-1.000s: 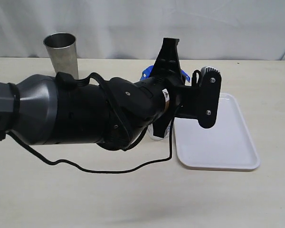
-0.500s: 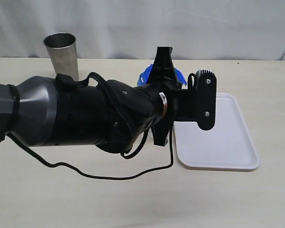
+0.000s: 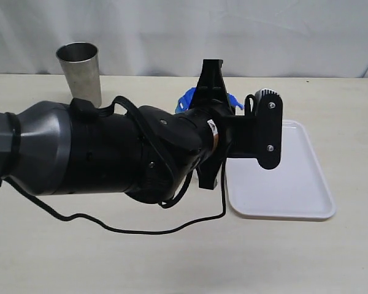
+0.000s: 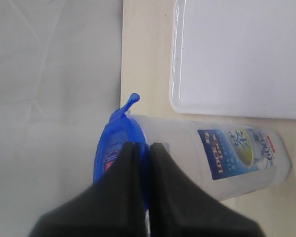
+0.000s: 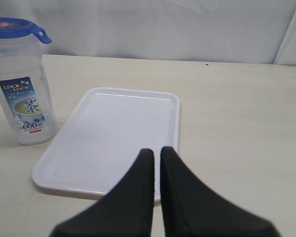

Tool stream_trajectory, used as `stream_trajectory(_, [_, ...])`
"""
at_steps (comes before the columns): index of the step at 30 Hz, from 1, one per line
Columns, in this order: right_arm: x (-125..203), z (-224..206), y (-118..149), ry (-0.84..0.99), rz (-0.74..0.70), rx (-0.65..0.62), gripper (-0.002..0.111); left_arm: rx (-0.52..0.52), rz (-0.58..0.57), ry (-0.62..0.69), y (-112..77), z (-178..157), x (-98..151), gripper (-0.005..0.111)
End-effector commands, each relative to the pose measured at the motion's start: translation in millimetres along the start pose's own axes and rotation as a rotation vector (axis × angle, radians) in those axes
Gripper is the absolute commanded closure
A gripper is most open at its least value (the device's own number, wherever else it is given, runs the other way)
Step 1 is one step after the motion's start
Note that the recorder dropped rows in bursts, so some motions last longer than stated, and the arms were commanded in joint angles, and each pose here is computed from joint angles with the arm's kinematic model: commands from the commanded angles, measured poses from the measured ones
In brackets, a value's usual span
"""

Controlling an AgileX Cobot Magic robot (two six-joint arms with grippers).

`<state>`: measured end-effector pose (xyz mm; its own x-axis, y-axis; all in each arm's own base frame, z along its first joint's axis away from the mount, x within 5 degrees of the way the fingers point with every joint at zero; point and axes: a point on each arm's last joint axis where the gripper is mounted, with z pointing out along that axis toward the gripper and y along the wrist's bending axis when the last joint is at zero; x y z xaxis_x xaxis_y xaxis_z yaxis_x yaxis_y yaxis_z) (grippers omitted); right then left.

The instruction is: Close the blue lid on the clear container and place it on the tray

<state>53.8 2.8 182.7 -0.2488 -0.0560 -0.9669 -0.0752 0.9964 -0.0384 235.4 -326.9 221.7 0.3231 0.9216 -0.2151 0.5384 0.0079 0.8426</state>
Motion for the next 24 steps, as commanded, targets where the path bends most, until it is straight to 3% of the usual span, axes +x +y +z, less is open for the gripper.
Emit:
stream_trajectory(1, [0.1,-0.3,-0.5,-0.005,-0.006,0.007,0.104,0.022,-0.048,-0.005,0.2,-3.0,-0.3,0.107])
stream_trajectory(24, [0.1,-0.3,-0.5,-0.005,-0.006,0.007,0.104,0.038,-0.070,-0.013,-1.2,-3.1,-1.1,0.107])
